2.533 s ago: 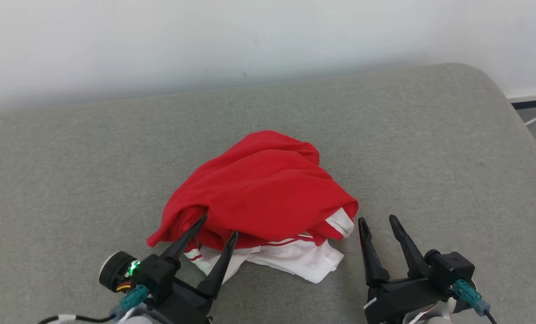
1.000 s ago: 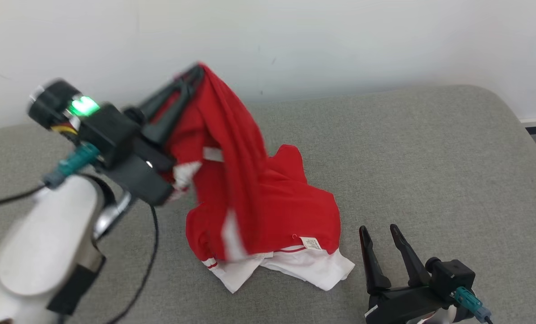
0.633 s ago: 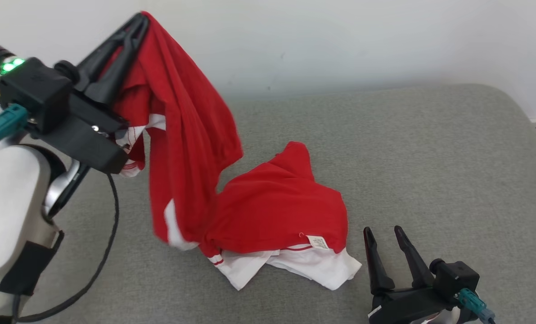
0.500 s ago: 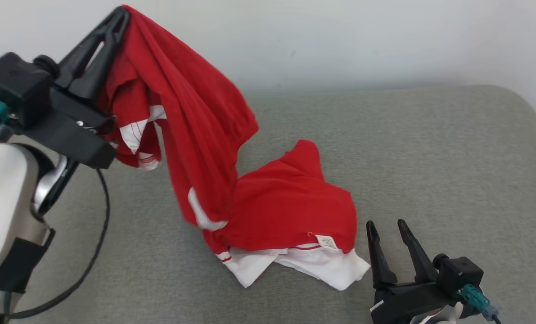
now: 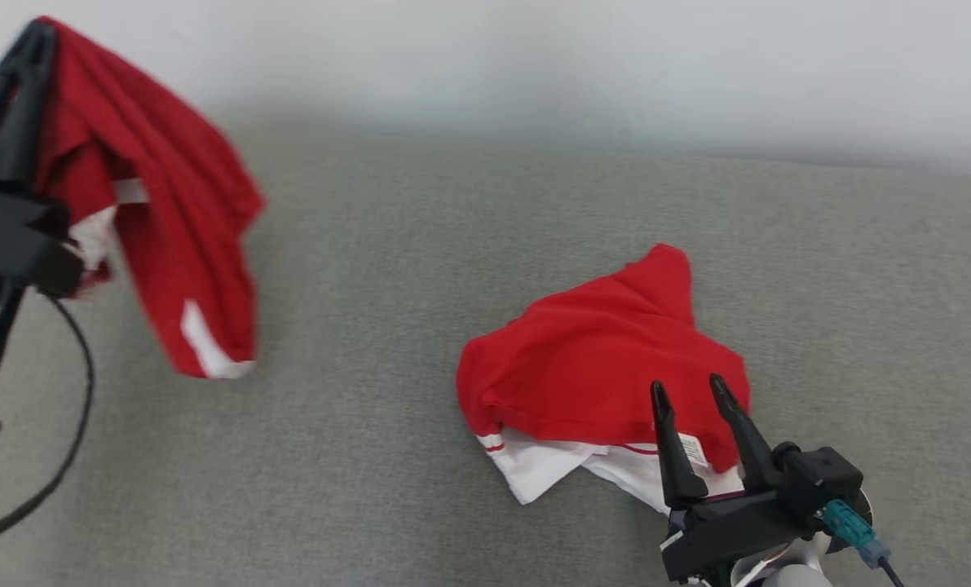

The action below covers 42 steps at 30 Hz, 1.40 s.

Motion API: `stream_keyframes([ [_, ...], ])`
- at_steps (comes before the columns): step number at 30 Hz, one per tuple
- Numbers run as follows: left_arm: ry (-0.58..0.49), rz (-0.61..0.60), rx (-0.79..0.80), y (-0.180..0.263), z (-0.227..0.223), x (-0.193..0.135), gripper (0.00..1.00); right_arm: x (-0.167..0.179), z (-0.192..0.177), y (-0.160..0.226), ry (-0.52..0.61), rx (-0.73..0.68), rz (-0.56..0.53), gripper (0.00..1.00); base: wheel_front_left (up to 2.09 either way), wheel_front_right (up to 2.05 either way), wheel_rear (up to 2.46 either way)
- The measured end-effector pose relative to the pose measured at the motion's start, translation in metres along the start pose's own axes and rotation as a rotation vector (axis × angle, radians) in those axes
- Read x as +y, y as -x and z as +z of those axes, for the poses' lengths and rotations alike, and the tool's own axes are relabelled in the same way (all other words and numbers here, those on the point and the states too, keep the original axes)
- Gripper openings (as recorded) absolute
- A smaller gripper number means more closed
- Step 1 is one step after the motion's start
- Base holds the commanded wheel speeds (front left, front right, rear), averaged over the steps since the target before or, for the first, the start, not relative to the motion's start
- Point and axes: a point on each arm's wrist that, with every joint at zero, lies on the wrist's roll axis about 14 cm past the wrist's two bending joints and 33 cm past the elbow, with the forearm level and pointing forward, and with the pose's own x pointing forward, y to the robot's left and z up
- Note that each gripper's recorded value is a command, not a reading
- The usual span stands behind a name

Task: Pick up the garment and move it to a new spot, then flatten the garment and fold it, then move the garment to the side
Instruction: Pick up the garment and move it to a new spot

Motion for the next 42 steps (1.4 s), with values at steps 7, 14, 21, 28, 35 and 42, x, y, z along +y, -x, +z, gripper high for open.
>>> stream_keyframes([
  [7, -0.044, 0.138, 0.128, 0.029, -0.044, 0.056, 0.0, 0.023, -0.005, -0.018, 0.011, 0.001, 0.088, 1.0, 0.0, 0.0, 0.0],
  [14, -0.094, 0.242, 0.273, 0.058, -0.09, 0.095, 0.0, 0.044, -0.004, -0.034, 0.02, 0.002, 0.166, 1.0, 0.0, 0.0, 0.0],
  [21, -0.137, 0.318, 0.326, 0.071, -0.109, 0.121, 0.0, 0.052, -0.003, -0.041, 0.018, -0.001, 0.201, 1.0, 0.0, 0.0, 0.0],
  [28, -0.055, 0.341, 0.446, 0.095, -0.163, 0.107, 0.0, 0.049, -0.007, -0.044, 0.024, 0.014, 0.2, 1.0, 0.0, 0.0, 0.0],
  [35, 0.073, 0.353, 0.559, 0.116, -0.215, 0.078, 0.0, 0.036, -0.008, -0.044, 0.056, 0.027, 0.17, 1.0, 0.0, 0.0, 0.0],
  [42, 0.133, 0.354, 0.616, 0.121, -0.242, 0.059, 1.0, 0.024, -0.011, -0.04, 0.068, 0.042, 0.134, 1.0, 0.0, 0.0, 0.0],
])
